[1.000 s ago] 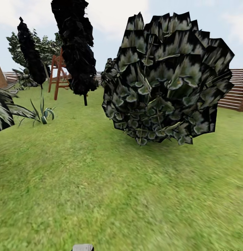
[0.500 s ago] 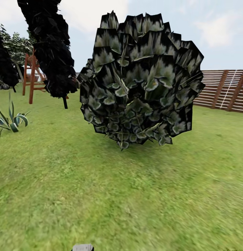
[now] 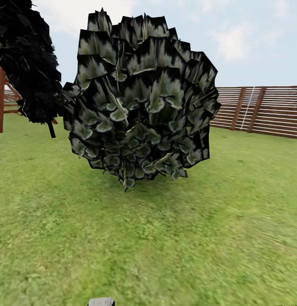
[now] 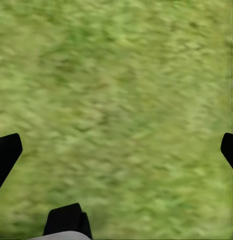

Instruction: Take the three Easter eggs out of the wicker basket on the lawn in the garden, then place them on the lawn next to a single tree (choose any tree) so that all three eggs are next to the same tree and none are left in the basket.

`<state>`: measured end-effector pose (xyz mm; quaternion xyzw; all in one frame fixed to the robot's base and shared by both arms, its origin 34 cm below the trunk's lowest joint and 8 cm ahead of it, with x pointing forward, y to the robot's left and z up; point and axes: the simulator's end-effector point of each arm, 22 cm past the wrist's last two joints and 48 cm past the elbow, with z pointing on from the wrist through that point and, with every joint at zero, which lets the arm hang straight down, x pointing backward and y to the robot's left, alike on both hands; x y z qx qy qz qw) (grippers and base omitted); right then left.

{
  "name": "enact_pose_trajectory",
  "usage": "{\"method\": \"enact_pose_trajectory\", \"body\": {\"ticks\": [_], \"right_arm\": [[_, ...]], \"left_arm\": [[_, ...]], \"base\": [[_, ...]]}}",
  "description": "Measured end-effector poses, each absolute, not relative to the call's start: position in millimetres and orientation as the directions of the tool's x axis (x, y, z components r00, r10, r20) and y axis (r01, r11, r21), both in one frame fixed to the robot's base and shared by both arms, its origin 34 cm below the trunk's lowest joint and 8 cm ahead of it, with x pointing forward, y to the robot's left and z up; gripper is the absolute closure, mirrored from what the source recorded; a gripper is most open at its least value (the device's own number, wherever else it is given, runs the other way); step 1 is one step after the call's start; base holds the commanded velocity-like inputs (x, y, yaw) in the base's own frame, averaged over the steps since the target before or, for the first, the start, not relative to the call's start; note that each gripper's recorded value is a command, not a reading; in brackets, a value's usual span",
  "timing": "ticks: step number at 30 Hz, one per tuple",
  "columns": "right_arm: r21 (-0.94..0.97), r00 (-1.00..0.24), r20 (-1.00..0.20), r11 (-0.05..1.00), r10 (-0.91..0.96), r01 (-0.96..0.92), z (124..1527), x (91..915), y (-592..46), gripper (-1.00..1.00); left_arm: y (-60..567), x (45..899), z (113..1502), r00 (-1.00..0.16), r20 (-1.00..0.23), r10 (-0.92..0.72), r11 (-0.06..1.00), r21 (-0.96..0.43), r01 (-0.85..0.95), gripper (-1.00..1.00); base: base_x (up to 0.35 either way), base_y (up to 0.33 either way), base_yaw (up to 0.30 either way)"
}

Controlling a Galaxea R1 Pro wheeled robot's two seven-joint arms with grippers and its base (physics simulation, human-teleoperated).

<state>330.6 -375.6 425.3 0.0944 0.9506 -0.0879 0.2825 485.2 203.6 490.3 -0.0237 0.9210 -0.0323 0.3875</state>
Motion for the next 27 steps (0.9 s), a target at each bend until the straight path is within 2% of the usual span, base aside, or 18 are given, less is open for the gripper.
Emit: {"method": "enact_pose_trajectory", "body": {"ticks": [10, 14, 27], "right_arm": [[-0.113, -0.820, -0.557, 0.967, 0.130, 0.230, 426.1, 332.1, -375.7, -1.00], [-0.112, -0.820, -0.557, 0.967, 0.130, 0.230, 426.1, 332.2, -374.8, -1.00], [-0.113, -0.815, -0.564, 0.966, 0.129, 0.231, 427.8, 335.6, -377.7, -1.00]], "left_arm": [[203.5, 486.3, 491.8, -0.696, -0.715, -0.068, 0.997, -0.078, -0.018, -1.00], [203.6, 486.4, 491.9, -0.695, -0.716, -0.068, 0.997, -0.078, -0.017, -1.00], [204.4, 488.1, 493.0, -0.692, -0.718, -0.072, 0.997, -0.079, -0.021, -1.00]], "base": [[0.252, -0.190, -0.242], [0.250, -0.192, -0.036], [0.000, 0.000, 0.031]]}}
